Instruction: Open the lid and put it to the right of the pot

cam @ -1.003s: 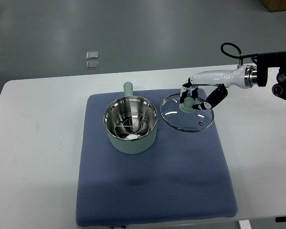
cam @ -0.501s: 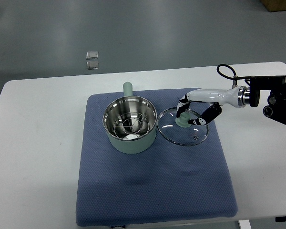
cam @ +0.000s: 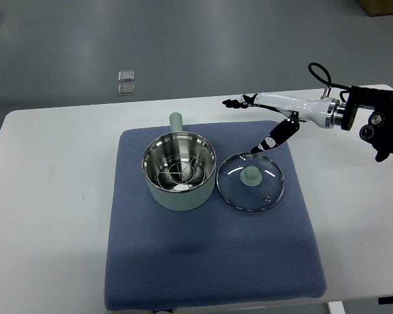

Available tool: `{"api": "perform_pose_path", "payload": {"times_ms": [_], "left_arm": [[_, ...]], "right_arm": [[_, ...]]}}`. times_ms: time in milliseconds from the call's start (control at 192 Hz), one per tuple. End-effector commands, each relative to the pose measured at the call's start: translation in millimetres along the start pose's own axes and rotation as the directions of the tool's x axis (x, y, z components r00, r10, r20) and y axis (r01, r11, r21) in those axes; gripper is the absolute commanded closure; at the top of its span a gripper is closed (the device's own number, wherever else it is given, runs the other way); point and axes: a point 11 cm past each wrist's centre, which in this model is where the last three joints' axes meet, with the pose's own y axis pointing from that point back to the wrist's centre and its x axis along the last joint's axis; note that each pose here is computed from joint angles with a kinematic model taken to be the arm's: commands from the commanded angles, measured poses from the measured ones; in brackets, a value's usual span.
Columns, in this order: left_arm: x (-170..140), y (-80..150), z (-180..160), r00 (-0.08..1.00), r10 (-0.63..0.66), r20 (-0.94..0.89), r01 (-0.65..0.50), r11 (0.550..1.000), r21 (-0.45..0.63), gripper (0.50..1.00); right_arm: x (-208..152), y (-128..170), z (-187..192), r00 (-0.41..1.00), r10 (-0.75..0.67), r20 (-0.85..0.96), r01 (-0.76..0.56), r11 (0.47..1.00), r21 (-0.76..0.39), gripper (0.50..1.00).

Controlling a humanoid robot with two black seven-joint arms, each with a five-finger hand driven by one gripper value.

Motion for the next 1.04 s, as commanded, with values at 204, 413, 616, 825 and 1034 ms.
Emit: {"api": "perform_pose_path", "payload": {"times_ms": [204,413,616,825,1034], "left_arm": [[0.0,0.0,0.0,1.000,0.000,0.000,0.000,1.000,0.001,0.500],[0.2,0.0,0.1,1.000,0.002,0.000,-0.002,1.000,0.000,0.500],[0.0,0.0,0.0,1.000,0.000,0.000,0.000,1.000,0.001,0.500],[0.0,0.0,0.1,1.000,0.000,0.000,0.000,1.000,0.000,0.500],[0.0,0.0,0.1,1.000,0.000,0.000,0.000,1.000,0.000,0.500]], "right_arm": [[27.6,-24.4,3.3,0.814,0.269,0.515,-0.309,0.951,-0.007,0.568],[13.5,-26.6,36.2,0.371,0.327,0.869,-0.335,0.920,-0.203,0.566],[-6.0,-33.4,49.5,0.220,0.323,0.921,-0.317,0.916,-0.245,0.566],[-12.7,-37.6,48.7,0.207,0.314,0.926,-0.318,0.917,-0.240,0.566],[-16.9,-35.9,52.4,0.205,0.320,0.925,-0.316,0.916,-0.247,0.566]]}}
